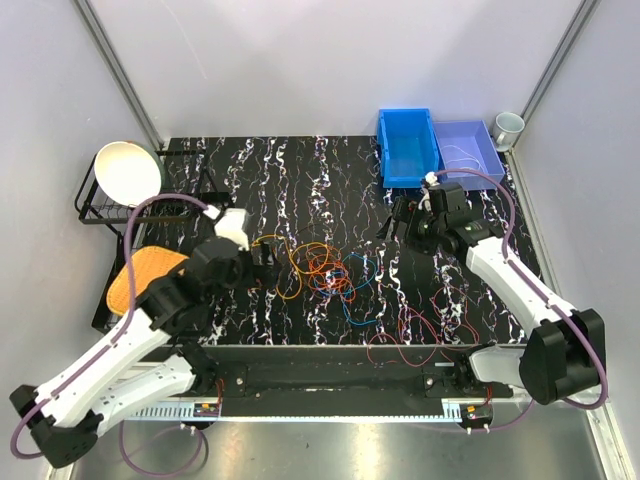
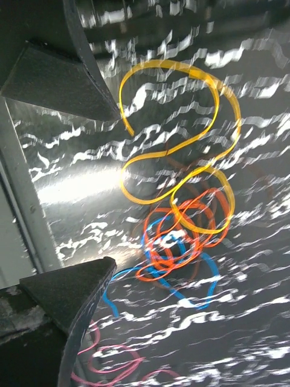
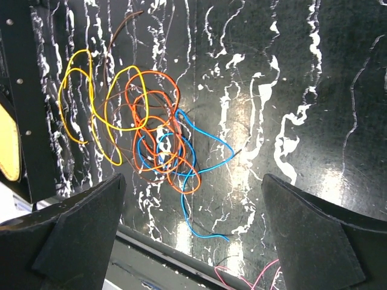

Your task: Untangle the cables

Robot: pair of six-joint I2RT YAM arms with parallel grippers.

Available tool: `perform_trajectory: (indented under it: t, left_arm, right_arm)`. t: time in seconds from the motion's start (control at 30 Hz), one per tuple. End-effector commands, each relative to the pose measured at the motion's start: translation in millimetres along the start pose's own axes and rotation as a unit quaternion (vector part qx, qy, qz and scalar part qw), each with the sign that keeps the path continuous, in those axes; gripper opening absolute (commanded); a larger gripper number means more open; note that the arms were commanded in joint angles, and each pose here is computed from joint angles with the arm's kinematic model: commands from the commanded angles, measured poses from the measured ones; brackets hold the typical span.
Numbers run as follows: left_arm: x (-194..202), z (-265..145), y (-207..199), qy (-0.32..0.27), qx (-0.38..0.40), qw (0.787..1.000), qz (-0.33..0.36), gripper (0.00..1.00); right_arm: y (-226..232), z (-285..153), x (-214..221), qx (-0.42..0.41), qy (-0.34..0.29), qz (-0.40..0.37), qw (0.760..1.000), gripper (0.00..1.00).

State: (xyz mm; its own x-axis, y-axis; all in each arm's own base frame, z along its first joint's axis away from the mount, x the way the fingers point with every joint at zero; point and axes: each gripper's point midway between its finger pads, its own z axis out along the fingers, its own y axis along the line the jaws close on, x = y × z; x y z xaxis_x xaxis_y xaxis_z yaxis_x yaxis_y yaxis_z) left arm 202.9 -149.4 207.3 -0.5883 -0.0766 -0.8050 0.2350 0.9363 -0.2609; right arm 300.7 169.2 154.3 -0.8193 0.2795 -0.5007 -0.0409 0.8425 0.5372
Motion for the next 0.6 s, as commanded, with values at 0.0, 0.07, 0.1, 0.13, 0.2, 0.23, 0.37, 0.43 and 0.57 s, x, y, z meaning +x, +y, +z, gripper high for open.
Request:
perform_trajectory:
  t: [0.0, 0.07, 0.1, 0.13, 0.2, 0.23, 0.37, 0.43, 0.57]
  left_arm:
    - [21, 20, -41, 0.062, 0.075, 0.995, 0.022, 0.98]
    - [29, 29, -52, 0.08, 0.077, 0.993, 0.035, 0.97]
    - [30, 29, -65, 0.079, 0.091, 0.992, 0.044, 0.96]
    - [36, 35, -72, 0.09, 0.093, 0.99, 0.05, 0.96]
    - [37, 37, -93, 0.092, 0.124, 0.987, 0.05, 0.94]
    - [43, 42, -100, 0.103, 0.131, 0.985, 0.051, 0.93]
    - [57, 47, -138, 0.12, 0.177, 0.975, 0.064, 0.91]
    - [69, 50, -155, 0.134, 0.193, 0.969, 0.072, 0.91]
    - [78, 53, -192, 0.145, 0.23, 0.959, 0.075, 0.89]
  right_arm:
    - [-16, -10, -4, 0.052, -0.015, 0.0, 0.999, 1.0]
    - [-33, -18, 1, 0.101, -0.014, 0.014, 0.995, 1.0]
    - [-39, -20, 4, 0.117, -0.012, 0.02, 0.993, 1.0]
    - [-42, -26, 5, 0.127, -0.017, 0.024, 0.992, 1.0]
    - [-56, -32, 16, 0.162, -0.012, 0.041, 0.986, 1.0]
    - [-60, -39, 20, 0.174, -0.013, 0.052, 0.983, 1.0]
    - [-78, -50, 34, 0.21, -0.018, 0.067, 0.975, 1.0]
    - [-85, -56, 36, 0.227, -0.027, 0.076, 0.971, 1.0]
    - [-97, -65, 33, 0.257, -0.054, 0.082, 0.961, 1.0]
